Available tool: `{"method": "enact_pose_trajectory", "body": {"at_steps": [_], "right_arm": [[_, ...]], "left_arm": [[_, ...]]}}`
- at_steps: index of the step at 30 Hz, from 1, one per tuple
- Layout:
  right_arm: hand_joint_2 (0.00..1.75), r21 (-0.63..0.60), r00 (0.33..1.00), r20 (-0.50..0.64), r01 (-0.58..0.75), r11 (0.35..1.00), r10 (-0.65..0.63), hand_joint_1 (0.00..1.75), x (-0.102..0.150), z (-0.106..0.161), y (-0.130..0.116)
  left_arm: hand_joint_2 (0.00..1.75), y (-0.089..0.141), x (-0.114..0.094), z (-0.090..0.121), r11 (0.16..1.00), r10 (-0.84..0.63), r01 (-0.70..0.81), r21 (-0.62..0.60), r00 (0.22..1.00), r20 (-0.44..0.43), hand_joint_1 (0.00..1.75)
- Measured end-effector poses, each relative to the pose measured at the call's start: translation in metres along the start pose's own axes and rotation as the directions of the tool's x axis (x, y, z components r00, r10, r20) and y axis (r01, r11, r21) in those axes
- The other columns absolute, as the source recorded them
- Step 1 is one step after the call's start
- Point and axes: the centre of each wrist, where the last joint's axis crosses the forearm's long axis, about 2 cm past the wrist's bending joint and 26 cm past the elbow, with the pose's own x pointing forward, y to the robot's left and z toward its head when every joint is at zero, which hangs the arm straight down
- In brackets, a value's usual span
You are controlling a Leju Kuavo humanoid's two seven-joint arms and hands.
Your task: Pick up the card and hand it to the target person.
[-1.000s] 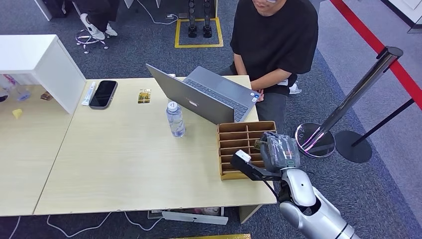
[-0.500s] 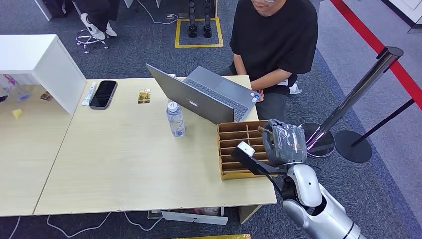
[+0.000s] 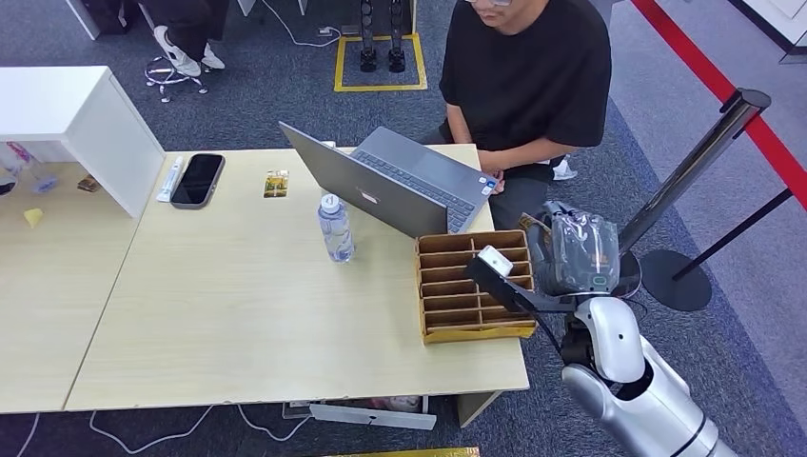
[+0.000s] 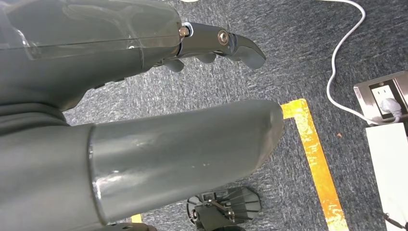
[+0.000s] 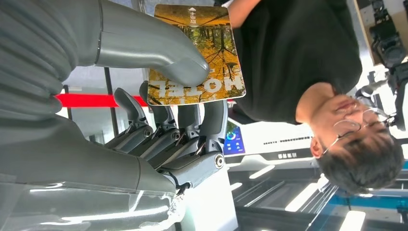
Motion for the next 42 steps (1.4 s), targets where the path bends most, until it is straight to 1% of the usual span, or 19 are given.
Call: {"method": "enact_pose_trajectory", "body": {"at_steps": [7,17,33,38,39,41,42], "right_arm": [[1.75,-0.031,0.999,-0.027,-0.028,0.999,0.027,1.47,-0.012,-0.008,-0.005],[1.75,-0.031,0.996,-0.053,-0.07,0.997,0.069,1.45,-0.025,-0.011,0.0],[1.75,0.04,0.984,-0.1,-0.144,0.989,0.147,1.39,-0.046,-0.004,0.025],[1.75,0.061,0.979,-0.106,-0.169,0.984,0.175,1.34,-0.051,-0.003,0.03],[1.75,0.065,0.978,-0.106,-0.175,0.982,0.181,1.31,-0.051,-0.003,0.031],[1.75,0.074,0.976,-0.108,-0.184,0.98,0.192,0.99,-0.053,-0.002,0.033],[1.75,0.076,0.975,-0.108,-0.186,0.98,0.194,0.88,-0.053,-0.001,0.034]], "left_arm": [[0.0,0.0,0.002,0.0,1.0,-0.012,0.012,-0.004,1.0,-0.002,0.0],[0.0,0.001,0.005,-0.002,1.0,-0.015,0.015,-0.002,1.0,0.003,0.0],[0.0,0.001,0.007,-0.002,1.0,-0.024,0.024,-0.005,1.0,0.006,0.0],[0.0,0.001,0.007,-0.002,0.999,-0.031,0.031,-0.006,0.999,0.009,0.0],[0.0,0.001,0.007,-0.002,0.999,-0.032,0.032,-0.006,0.999,0.009,0.0],[0.0,0.001,0.007,-0.002,0.999,-0.032,0.032,-0.007,0.999,0.008,0.0],[0.0,0.001,0.007,-0.002,0.999,-0.032,0.032,-0.007,0.999,0.008,0.0]]}}
